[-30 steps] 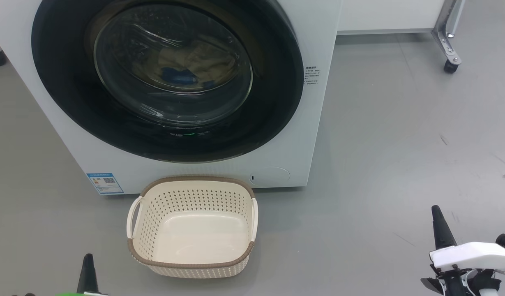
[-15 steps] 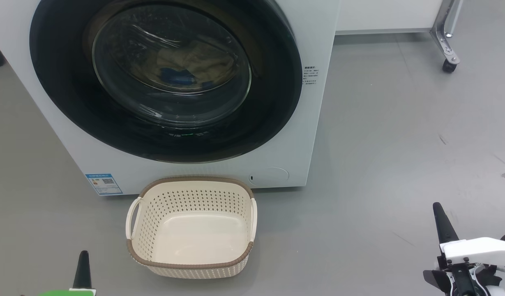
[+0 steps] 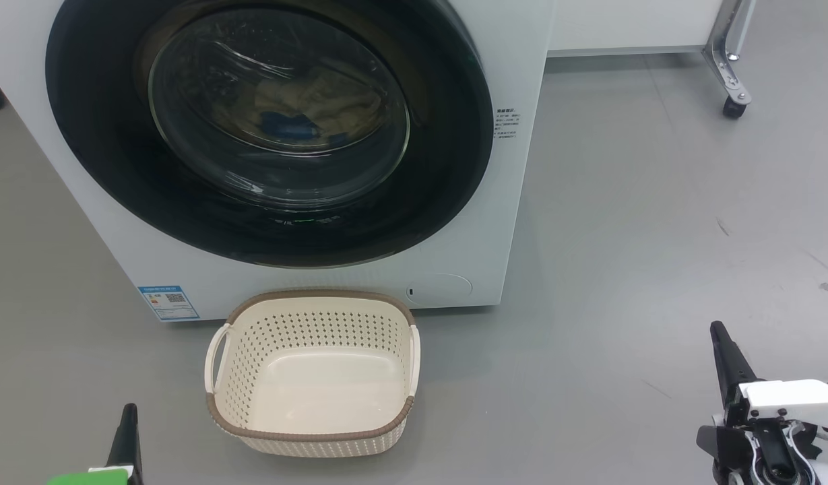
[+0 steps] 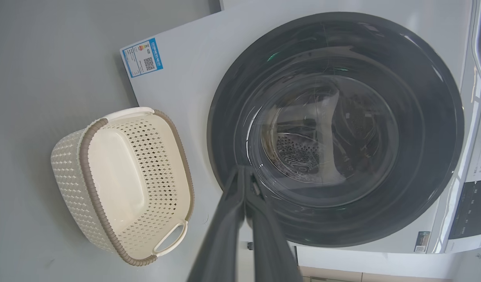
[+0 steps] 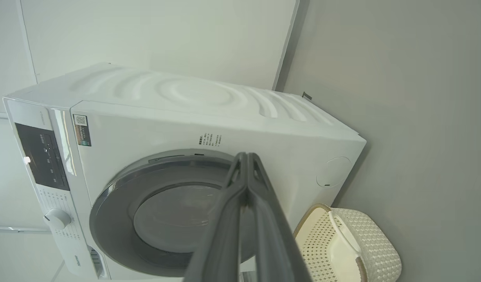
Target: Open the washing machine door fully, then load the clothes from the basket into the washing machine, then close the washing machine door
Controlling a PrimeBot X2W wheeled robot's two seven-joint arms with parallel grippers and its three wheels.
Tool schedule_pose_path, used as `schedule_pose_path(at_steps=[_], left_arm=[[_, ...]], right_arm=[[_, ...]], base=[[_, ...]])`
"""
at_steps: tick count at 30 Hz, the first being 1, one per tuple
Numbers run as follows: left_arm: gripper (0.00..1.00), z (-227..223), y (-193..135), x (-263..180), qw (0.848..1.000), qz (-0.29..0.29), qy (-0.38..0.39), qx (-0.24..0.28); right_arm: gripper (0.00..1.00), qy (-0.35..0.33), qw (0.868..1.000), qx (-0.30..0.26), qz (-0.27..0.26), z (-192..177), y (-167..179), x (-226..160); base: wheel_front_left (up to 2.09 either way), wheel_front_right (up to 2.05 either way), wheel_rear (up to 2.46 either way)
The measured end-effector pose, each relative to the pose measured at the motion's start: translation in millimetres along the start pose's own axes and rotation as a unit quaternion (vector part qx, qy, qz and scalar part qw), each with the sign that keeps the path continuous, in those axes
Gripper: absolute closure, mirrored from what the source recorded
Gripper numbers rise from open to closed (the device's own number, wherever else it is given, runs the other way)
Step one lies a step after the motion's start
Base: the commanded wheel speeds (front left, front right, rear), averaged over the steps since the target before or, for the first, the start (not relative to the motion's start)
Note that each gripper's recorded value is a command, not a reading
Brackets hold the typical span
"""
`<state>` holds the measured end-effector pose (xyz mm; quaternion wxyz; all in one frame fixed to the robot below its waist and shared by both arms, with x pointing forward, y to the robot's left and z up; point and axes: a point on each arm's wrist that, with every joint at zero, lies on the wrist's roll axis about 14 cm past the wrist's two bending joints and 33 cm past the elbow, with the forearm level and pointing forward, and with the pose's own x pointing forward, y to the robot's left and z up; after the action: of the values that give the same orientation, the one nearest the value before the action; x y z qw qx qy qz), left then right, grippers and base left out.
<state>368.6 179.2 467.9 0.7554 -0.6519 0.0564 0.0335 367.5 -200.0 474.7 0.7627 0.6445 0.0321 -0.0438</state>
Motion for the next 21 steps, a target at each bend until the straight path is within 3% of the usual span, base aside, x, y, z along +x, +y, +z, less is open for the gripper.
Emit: schedule_pose_path(at_steps=[13, 21], left_arm=[[1.0, 5, -11, 5, 0.997, -0.019, 0.002, -0.078], [1.0, 6, -12, 5, 0.996, -0.021, 0.001, -0.083]], right_arm=[[1.0, -0.003, 0.996, 0.086, 0.009, 6, 6, 5], [1.0, -0.004, 0.996, 0.088, 0.008, 6, 5, 5]], base=[[0.0, 0.0, 0.0], [0.0, 0.0, 0.0]])
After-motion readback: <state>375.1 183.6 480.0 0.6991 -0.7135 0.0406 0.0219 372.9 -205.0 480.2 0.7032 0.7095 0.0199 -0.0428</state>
